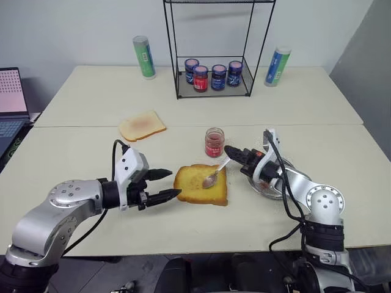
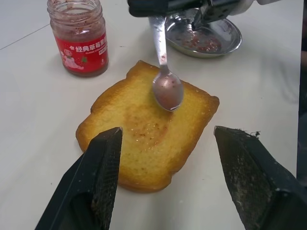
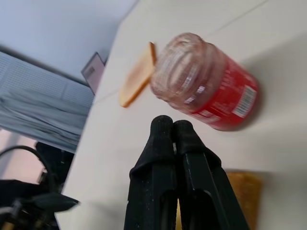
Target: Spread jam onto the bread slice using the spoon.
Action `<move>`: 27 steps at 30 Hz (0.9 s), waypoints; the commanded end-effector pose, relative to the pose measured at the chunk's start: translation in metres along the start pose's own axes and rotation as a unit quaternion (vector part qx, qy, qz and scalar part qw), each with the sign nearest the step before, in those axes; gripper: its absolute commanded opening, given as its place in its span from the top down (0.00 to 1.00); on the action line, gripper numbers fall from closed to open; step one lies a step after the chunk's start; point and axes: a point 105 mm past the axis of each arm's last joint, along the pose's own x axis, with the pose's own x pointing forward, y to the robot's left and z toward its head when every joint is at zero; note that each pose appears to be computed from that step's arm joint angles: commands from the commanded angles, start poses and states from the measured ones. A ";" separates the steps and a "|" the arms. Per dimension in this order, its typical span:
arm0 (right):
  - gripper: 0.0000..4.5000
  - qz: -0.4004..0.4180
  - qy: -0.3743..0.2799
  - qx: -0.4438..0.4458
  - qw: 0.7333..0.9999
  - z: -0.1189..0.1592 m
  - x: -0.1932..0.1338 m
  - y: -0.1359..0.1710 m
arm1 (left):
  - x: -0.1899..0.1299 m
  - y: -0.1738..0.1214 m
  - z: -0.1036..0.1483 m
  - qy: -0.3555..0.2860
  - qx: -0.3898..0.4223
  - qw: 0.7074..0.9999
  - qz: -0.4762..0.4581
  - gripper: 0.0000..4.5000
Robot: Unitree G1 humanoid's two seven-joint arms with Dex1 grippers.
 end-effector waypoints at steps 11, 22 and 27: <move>0.99 -0.045 -0.007 -0.032 0.998 -0.004 0.009 -0.026 | -0.005 -0.002 0.007 -0.006 0.019 1.000 0.004 0.29; 0.99 -0.062 -0.030 -0.065 0.996 0.028 -0.022 -0.032 | 0.000 -0.001 0.009 -0.012 0.023 1.000 -0.004 0.29; 0.99 0.008 -0.014 -0.031 0.999 0.016 -0.017 -0.004 | 0.000 -0.001 0.008 -0.012 0.023 1.000 -0.008 0.29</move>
